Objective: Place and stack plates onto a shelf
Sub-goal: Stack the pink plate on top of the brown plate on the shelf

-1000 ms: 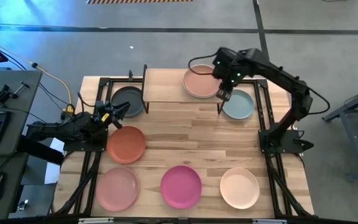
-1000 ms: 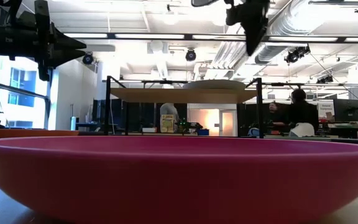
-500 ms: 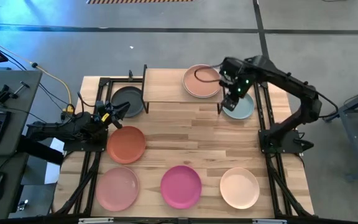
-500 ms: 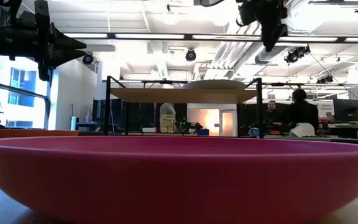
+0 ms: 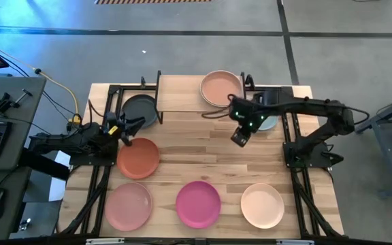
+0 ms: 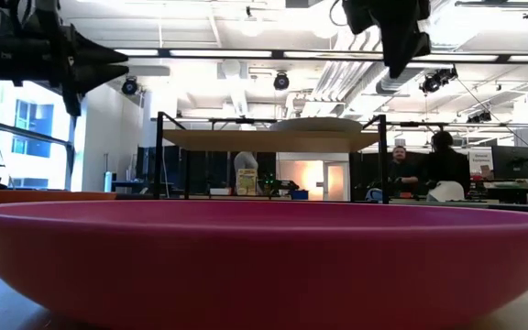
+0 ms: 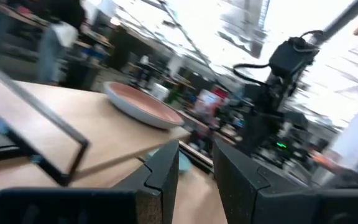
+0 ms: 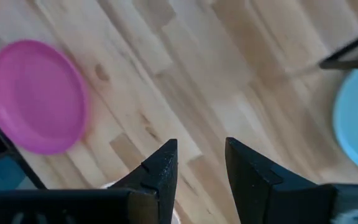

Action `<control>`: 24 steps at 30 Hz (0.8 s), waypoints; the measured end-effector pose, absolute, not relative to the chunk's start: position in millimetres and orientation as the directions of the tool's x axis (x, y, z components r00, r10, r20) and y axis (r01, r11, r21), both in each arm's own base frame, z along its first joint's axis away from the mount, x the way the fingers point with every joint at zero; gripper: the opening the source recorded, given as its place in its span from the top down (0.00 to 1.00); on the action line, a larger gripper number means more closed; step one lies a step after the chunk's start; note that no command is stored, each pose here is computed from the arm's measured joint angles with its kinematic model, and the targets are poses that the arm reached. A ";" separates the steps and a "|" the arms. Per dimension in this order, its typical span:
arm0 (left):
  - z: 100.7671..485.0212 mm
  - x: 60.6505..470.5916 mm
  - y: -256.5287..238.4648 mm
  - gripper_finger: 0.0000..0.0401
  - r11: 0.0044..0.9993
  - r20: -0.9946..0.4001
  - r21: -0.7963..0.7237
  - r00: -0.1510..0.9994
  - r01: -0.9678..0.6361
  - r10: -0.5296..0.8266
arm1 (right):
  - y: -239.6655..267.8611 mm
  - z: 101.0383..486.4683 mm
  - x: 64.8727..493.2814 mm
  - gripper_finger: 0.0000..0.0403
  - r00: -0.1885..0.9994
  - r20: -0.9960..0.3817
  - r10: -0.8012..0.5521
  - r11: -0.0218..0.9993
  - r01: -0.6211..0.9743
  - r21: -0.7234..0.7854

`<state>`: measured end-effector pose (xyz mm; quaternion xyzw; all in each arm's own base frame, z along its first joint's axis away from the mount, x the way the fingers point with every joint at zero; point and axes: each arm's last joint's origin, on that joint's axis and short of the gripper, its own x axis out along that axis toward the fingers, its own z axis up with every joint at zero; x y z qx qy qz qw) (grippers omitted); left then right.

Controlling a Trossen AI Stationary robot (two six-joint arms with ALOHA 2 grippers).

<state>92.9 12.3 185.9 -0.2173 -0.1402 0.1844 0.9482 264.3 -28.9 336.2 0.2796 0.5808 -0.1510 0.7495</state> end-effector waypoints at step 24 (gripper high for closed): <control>253.4 99.2 3.0 0.78 0.951 -0.021 -0.297 0.996 -0.092 0.090 | 61.4 299.3 335.6 0.71 0.463 -0.878 0.119 0.877 0.365 0.312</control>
